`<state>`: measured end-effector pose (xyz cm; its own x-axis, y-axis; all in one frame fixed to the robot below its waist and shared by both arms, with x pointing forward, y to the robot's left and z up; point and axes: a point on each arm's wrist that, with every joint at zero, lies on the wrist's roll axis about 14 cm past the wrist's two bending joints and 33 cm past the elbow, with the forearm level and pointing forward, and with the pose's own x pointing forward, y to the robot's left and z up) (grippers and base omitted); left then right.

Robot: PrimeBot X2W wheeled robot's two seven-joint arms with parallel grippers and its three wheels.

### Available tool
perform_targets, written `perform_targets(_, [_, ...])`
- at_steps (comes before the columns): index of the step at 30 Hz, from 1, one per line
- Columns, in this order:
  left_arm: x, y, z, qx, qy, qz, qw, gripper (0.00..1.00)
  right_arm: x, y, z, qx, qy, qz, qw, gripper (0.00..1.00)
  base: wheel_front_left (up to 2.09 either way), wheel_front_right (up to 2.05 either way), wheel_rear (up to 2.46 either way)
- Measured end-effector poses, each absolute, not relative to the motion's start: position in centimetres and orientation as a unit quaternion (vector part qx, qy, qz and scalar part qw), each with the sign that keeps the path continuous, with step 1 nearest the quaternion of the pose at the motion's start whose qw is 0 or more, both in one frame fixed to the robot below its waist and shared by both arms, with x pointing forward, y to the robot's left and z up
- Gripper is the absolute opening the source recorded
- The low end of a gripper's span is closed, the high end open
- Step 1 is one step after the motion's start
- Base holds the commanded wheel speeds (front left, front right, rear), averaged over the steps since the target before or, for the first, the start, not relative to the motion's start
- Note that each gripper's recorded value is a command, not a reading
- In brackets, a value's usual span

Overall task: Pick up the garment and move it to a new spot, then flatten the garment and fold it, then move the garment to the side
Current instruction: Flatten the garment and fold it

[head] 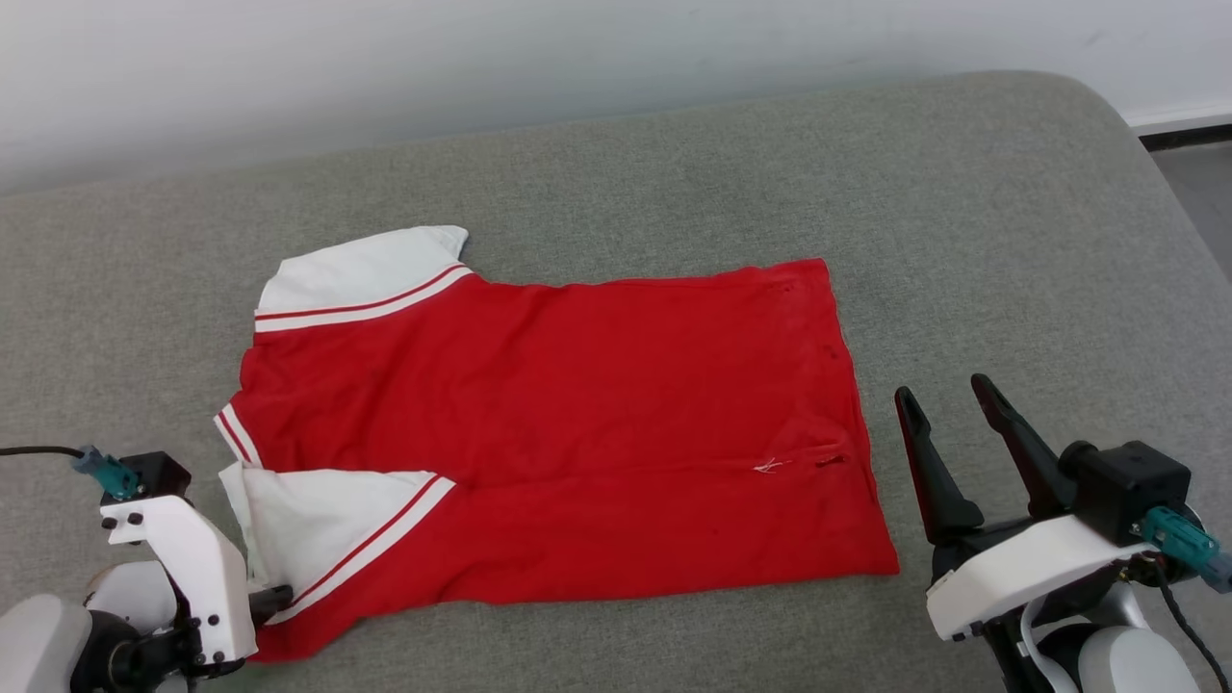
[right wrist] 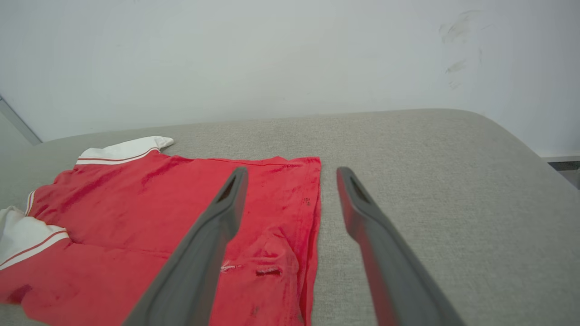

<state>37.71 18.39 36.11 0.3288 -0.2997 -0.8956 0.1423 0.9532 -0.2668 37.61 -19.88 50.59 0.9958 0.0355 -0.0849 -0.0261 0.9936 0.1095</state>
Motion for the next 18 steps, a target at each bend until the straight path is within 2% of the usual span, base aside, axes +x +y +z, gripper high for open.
perform_targets(5, [38.3,17.6,36.1,-0.083,0.547,-0.146,0.82,0.0,37.7,-20.2,51.3,0.048,0.034,0.011,0.998,1.0,0.0,0.0,0.0])
perform_targets(11, [39.6,17.6,38.3,-0.087,0.48,-0.142,0.861,0.0,37.5,-20.7,51.6,0.05,0.048,0.008,0.998,1.0,0.0,0.0,0.0])
perform_targets(15, [41.0,18.2,40.9,-0.086,0.418,-0.133,0.894,0.0,37.0,-22.0,48.9,0.073,0.133,-0.003,0.988,1.0,0.0,0.0,0.0])
perform_targets(18, [41.5,18.7,42.7,-0.083,0.381,-0.127,0.912,0.0,36.4,-22.6,46.1,0.079,0.226,0.0,0.971,1.0,0.0,0.0,0.0])
